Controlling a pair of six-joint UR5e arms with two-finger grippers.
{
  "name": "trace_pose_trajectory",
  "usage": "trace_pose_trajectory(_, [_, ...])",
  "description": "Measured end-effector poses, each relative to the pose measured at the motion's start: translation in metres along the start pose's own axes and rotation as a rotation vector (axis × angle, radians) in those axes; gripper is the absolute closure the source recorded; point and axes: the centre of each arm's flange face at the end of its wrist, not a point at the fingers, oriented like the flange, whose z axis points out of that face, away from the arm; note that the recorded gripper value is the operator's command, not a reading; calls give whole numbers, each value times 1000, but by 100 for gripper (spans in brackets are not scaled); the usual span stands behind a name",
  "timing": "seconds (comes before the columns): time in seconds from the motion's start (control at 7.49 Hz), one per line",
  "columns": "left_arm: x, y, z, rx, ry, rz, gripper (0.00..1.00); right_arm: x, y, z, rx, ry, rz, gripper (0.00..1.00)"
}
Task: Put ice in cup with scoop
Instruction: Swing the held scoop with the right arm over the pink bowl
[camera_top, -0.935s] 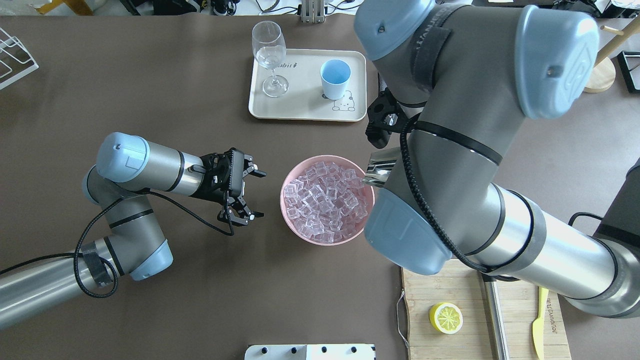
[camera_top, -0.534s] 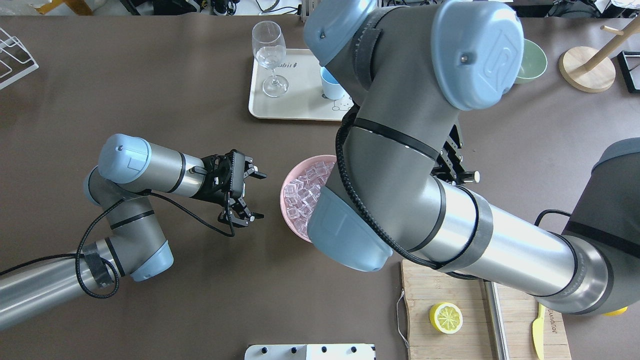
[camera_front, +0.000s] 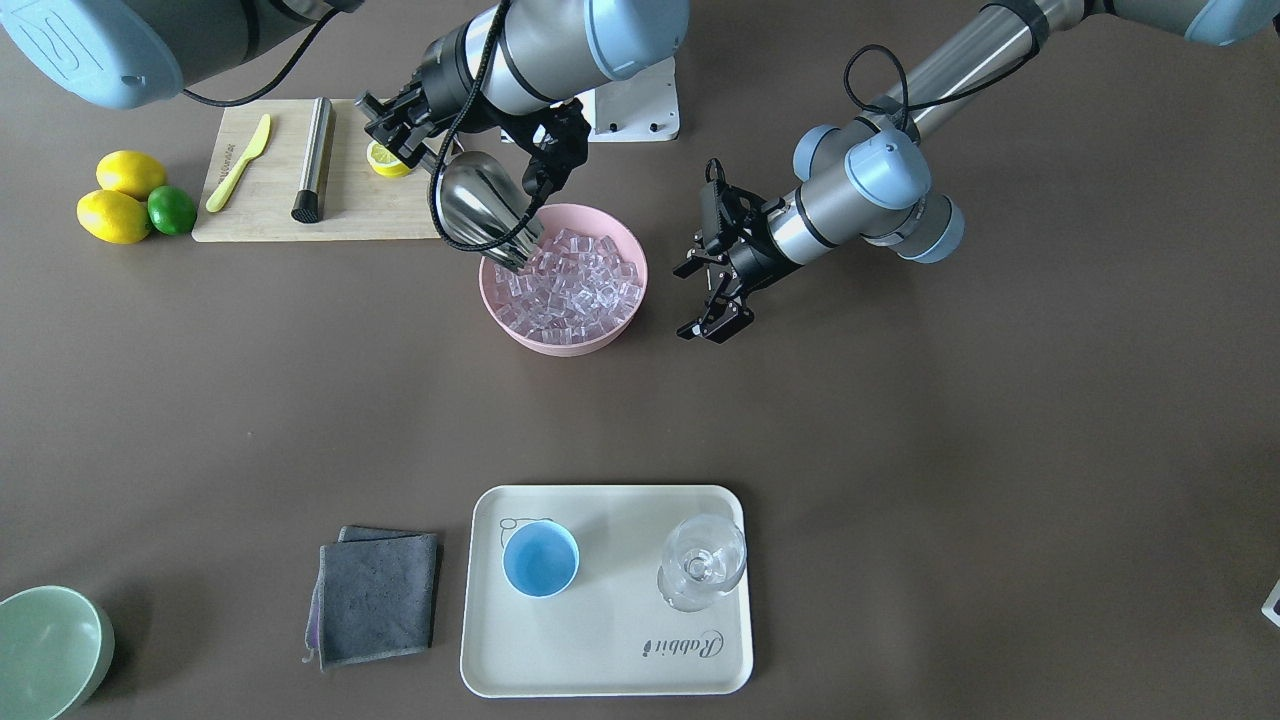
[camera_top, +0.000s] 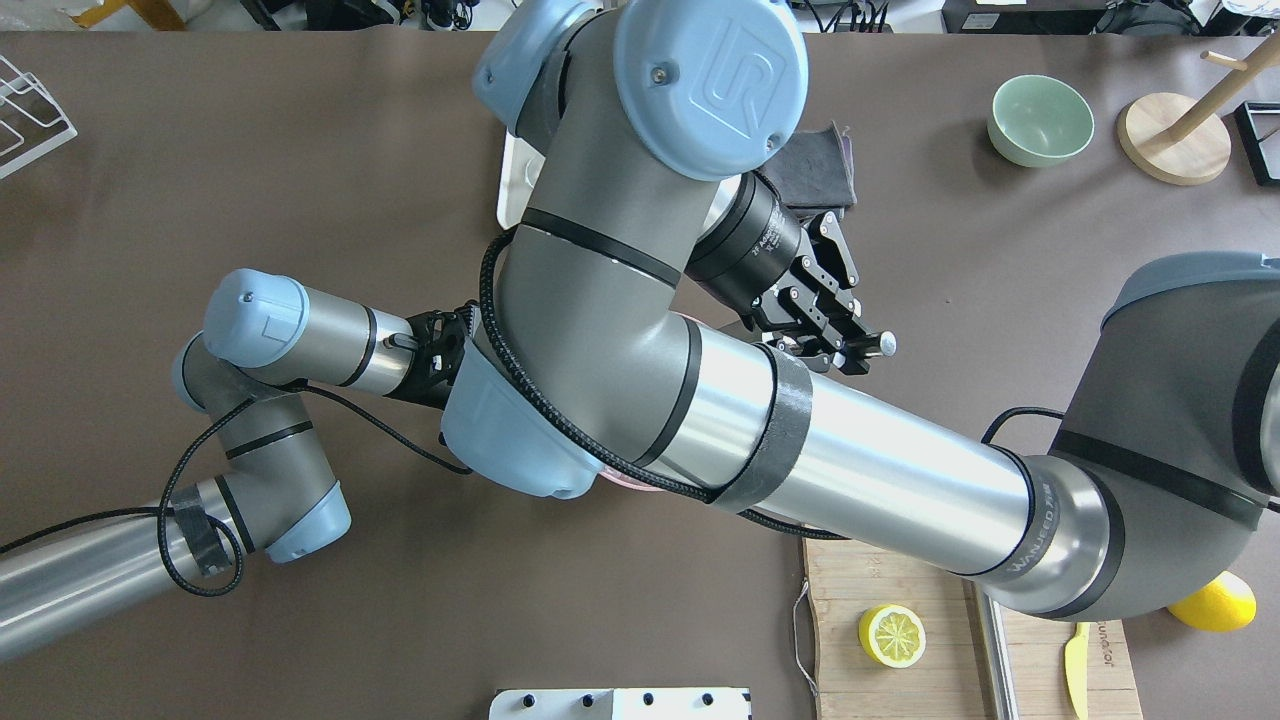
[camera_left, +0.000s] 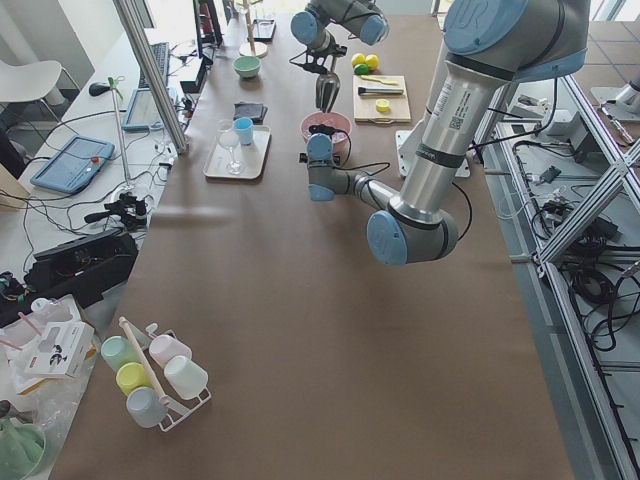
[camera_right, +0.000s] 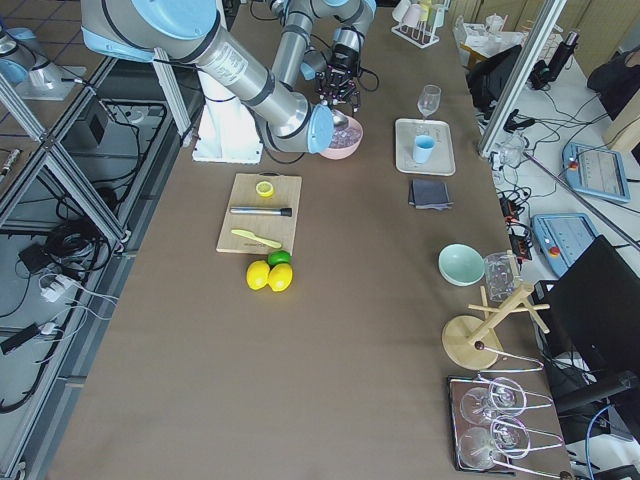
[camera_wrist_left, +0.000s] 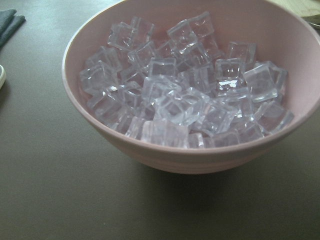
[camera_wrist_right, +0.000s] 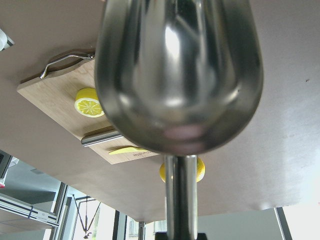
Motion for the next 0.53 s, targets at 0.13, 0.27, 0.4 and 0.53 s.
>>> trace_pose_trajectory(0.13, [0, 0, 0, 0, -1, -1, 1, -3, -13, 1, -34, -6, 42, 100])
trace_pose_trajectory(0.27, [-1, -1, 0, 1, -1, 0, 1, -7, -24, 5, -64, -10, 89, 100])
trace_pose_trajectory(0.4, [-1, -2, 0, 2, -1, 0, 1, -13, -34, 10, -85, -14, 119, 100])
trace_pose_trajectory(0.53, [-2, -3, 0, 3, -2, 1, 1, -18, -42, 13, -103, -16, 136, 100])
